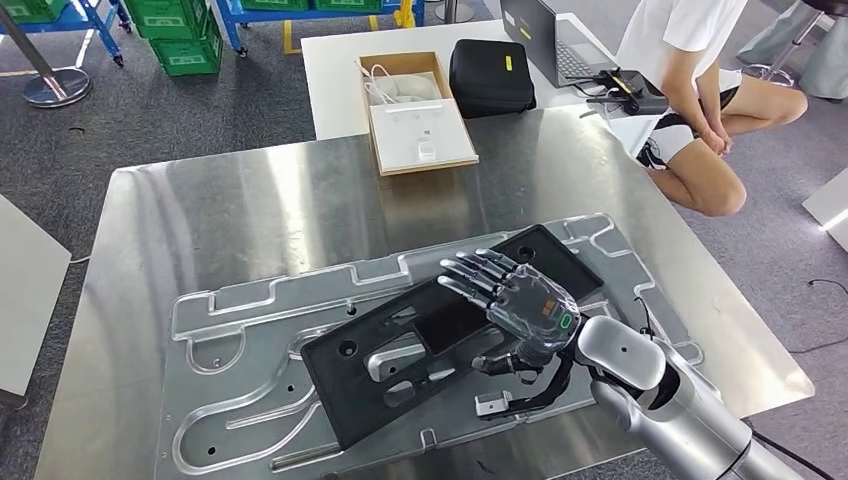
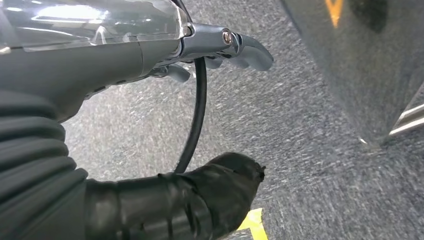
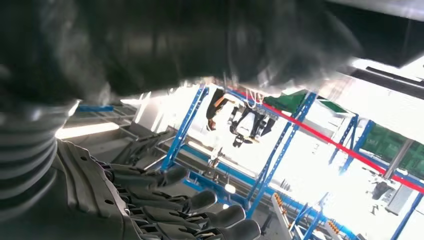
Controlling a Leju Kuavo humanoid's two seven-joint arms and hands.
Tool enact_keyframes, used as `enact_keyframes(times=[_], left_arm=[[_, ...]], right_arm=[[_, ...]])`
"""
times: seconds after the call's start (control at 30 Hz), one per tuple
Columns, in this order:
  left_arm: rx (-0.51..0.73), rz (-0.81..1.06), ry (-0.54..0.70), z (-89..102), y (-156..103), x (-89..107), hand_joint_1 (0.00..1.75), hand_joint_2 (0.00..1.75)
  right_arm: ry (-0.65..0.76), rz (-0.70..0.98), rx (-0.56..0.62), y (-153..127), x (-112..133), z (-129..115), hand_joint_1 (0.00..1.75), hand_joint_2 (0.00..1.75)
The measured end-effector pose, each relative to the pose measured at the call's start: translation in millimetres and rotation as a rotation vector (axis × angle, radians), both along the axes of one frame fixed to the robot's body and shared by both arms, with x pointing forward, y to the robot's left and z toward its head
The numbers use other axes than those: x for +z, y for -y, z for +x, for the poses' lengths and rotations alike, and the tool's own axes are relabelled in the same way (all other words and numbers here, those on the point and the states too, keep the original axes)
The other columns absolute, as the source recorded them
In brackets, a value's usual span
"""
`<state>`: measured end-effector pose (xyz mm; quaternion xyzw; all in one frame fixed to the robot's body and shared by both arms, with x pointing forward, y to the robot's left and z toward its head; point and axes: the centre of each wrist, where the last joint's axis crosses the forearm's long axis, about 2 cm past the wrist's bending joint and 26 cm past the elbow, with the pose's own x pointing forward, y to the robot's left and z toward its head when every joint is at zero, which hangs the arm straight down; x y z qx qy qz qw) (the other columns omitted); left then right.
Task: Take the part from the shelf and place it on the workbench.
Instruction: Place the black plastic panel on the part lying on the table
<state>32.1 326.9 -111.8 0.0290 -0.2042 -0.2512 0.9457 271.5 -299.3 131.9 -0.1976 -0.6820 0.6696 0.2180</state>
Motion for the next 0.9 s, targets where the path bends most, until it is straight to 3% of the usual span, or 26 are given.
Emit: enact_keyframes(times=[0.5, 0.63, 0.9], left_arm=[[0.0, -0.008, 0.013, 3.5, 0.0, 0.3, 0.0, 0.0], [-0.001, -0.011, 0.021, 5.8, -0.4, 0.6, 0.0, 0.0], [0.002, -0.031, 0.023, 9.3, 0.8, 0.9, 0.0, 0.0]], right_arm=[[0.014, 0.007, -0.007, 1.7, 3.8, 3.6, 0.0, 1.75], [0.017, 0.008, -0.002, 1.1, 4.5, 4.2, 0.0, 0.0], [0.015, -0.008, 0.007, 1.6, 9.6, 10.0, 0.0, 0.0]])
